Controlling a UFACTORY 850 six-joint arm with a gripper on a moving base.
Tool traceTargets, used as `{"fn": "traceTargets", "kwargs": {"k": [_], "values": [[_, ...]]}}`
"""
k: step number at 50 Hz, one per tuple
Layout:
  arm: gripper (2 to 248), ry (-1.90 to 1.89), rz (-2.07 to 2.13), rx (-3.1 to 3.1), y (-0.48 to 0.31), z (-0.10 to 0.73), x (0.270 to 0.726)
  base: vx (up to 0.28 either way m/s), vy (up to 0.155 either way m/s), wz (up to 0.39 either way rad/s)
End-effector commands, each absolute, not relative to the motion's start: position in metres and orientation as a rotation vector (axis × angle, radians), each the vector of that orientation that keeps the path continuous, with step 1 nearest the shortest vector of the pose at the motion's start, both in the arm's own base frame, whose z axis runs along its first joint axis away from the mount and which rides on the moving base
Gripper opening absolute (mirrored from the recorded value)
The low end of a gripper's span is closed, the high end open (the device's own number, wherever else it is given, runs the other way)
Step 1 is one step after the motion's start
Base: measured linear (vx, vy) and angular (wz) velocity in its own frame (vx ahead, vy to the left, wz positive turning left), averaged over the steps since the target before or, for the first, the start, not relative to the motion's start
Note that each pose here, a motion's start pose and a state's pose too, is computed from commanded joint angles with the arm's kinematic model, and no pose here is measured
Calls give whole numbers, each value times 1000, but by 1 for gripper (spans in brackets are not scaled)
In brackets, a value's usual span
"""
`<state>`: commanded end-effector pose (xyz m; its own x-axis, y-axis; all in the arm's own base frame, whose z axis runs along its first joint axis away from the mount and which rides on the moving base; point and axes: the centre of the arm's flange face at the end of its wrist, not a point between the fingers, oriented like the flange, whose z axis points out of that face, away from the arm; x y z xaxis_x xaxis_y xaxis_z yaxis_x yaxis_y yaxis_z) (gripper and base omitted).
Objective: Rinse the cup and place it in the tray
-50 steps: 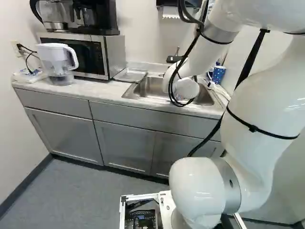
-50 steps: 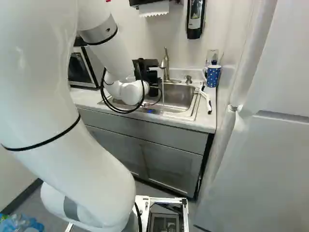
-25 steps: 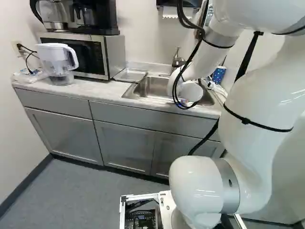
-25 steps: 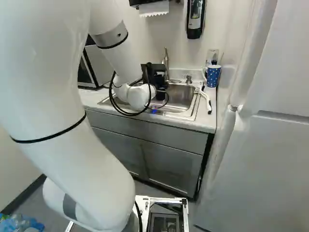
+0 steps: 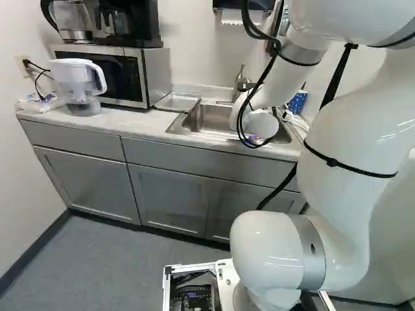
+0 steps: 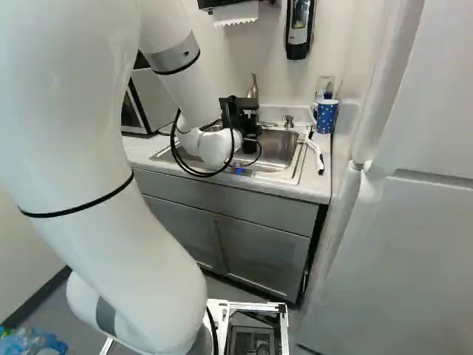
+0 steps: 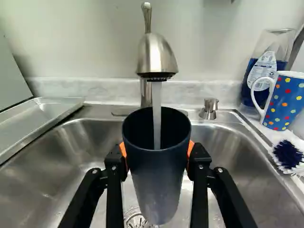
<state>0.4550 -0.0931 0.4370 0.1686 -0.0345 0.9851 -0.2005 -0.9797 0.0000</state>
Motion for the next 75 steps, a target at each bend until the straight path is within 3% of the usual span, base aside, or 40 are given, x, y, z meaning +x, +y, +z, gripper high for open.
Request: {"fn": "traceTargets", "kwargs": {"k": [75], "values": [[126, -233, 1932, 2299, -93, 437, 455, 0, 0, 0]]}}
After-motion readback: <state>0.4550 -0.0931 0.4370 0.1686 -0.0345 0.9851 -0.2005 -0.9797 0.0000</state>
